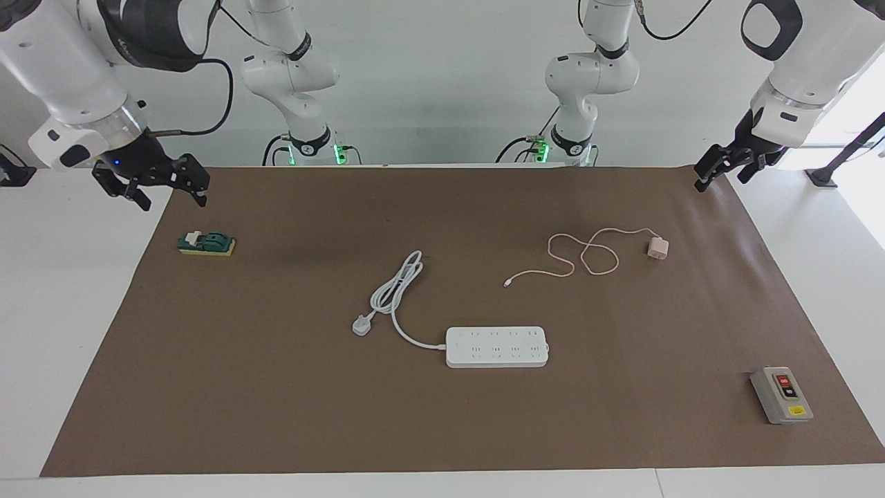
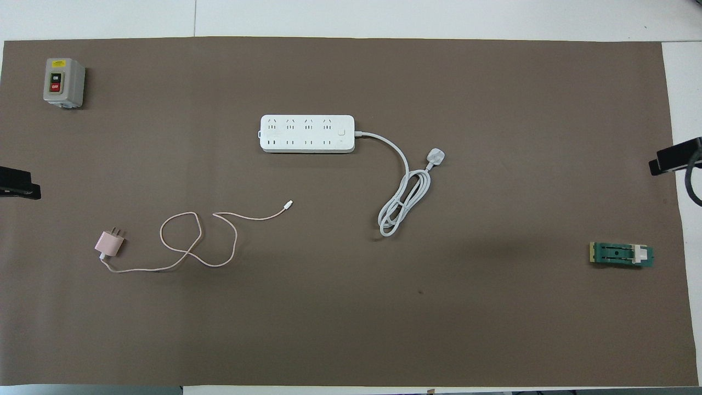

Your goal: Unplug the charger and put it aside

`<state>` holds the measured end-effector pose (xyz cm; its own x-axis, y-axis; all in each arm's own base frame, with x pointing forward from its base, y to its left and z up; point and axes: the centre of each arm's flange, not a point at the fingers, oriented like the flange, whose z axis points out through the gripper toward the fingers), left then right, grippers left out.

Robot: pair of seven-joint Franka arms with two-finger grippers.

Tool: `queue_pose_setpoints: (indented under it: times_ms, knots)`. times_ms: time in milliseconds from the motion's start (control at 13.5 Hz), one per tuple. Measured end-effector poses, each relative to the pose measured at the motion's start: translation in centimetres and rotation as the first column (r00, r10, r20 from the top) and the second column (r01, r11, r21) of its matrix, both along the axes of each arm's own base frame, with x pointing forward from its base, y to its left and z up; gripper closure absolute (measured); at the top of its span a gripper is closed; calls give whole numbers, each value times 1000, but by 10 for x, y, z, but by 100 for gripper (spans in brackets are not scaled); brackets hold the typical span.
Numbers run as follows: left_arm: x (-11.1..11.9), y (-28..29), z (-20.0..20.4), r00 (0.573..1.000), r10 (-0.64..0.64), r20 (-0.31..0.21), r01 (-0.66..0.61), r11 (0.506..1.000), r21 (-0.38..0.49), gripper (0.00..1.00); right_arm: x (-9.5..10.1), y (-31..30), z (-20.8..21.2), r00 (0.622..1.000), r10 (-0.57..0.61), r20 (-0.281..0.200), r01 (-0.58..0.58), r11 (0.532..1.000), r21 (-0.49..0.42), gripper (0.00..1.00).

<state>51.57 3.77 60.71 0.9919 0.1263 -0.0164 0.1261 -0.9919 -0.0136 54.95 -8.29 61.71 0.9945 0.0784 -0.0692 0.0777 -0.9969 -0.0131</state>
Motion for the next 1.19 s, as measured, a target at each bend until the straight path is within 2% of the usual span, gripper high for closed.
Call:
queue_pose_setpoints:
  times_ms: [222,519,667,889,1185]
  knots:
    - [-4,-7,7,1000,-10,1,10,1000,0,0,-15,-7,10,999,39,-12,-39,999,15,0]
    - [-2,-24,4,999,-41,-17,41,999,2,0,-14,-3,3,998,56,-32,-56,998,-13,0]
    - [5,-35,-1,997,-60,-39,60,998,4,0,-11,2,4,997,68,-19,-69,997,-46,0]
    - [15,-44,-4,996,-76,-42,77,997,6,0,-9,4,3,999,52,-9,-52,997,-57,0]
    - [16,-51,-4,995,-92,-42,93,996,6,0,-9,5,2,999,48,-10,-49,997,-57,0]
